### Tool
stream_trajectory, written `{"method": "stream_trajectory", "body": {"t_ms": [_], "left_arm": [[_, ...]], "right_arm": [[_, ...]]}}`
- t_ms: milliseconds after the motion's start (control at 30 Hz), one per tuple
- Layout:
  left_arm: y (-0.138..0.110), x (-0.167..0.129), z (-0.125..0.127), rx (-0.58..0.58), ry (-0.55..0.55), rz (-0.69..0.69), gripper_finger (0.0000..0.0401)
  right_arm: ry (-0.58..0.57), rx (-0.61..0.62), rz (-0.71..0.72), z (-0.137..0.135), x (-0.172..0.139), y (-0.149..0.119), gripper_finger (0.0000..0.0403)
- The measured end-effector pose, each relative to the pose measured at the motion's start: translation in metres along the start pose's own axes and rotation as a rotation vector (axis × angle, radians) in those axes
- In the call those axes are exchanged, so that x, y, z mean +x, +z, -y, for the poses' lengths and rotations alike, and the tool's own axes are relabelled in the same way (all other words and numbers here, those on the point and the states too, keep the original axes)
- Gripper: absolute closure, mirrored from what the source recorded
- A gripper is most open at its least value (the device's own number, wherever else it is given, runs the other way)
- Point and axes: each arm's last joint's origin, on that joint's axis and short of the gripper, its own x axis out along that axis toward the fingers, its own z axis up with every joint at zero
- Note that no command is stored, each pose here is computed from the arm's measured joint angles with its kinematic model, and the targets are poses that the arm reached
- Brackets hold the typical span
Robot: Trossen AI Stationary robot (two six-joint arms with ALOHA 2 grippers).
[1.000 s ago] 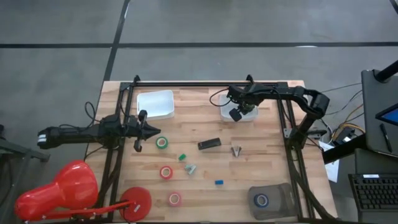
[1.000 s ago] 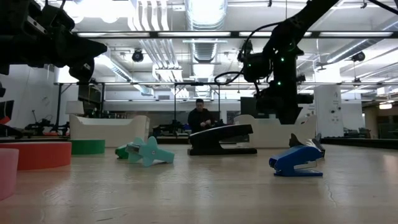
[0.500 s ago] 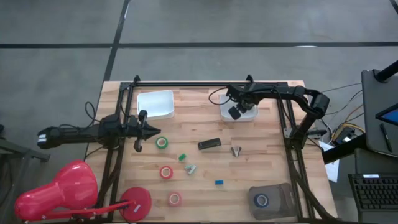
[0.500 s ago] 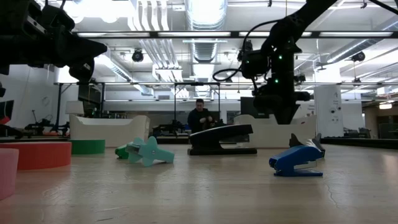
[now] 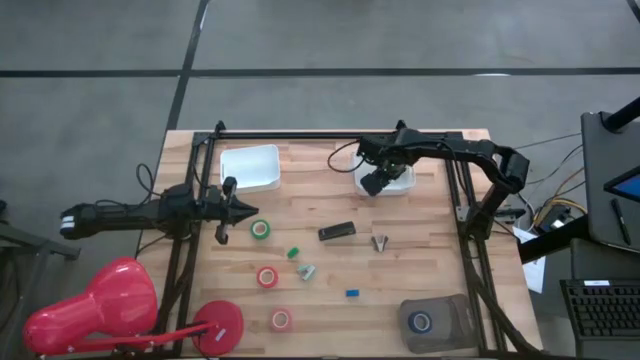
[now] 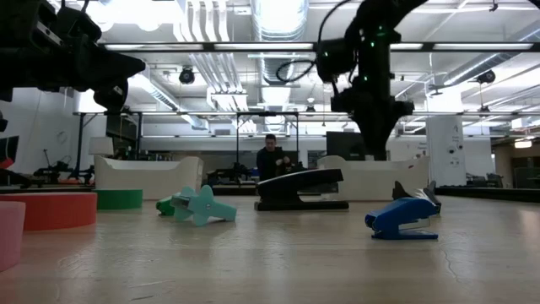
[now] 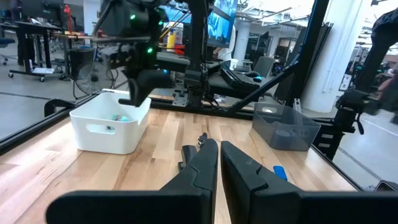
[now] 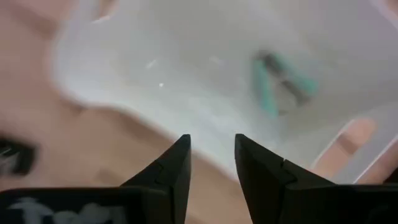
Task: Pick and place Stapler, Stapler remover, tape
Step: Put the black staple remover into the right white bin
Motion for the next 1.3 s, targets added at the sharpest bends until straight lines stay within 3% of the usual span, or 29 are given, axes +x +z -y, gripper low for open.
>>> {"method": "stream_trajectory", "body": {"t_ms": [233, 500, 600, 1000, 1300], "left_arm": [[0.0, 0.0, 0.0, 0.0, 0.0, 0.0, 0.0378], [0.0, 0.0, 0.0, 0.0, 0.0, 0.0, 0.0378], [0.0, 0.0, 0.0, 0.0, 0.0, 0.0, 0.0378], [0.0, 0.0, 0.0, 0.0, 0.0, 0.0, 0.0378], [0.0, 0.0, 0.0, 0.0, 0.0, 0.0, 0.0378]], "right_arm": [[0.082, 0.006, -0.073, -0.034, -0.023, -0.021, 0.0289], [0.081, -0.076, -0.105, -0.074, -0.023, -0.063, 0.0301], [0.066, -0.047, -0.119, -0.082, -0.021, -0.077, 0.0305], [0.02, -0.007, -0.148, -0.097, -0.011, -0.111, 0.0301], [-0.031, 0.039, -0.175, -0.093, 0.007, -0.124, 0.0308]]}}
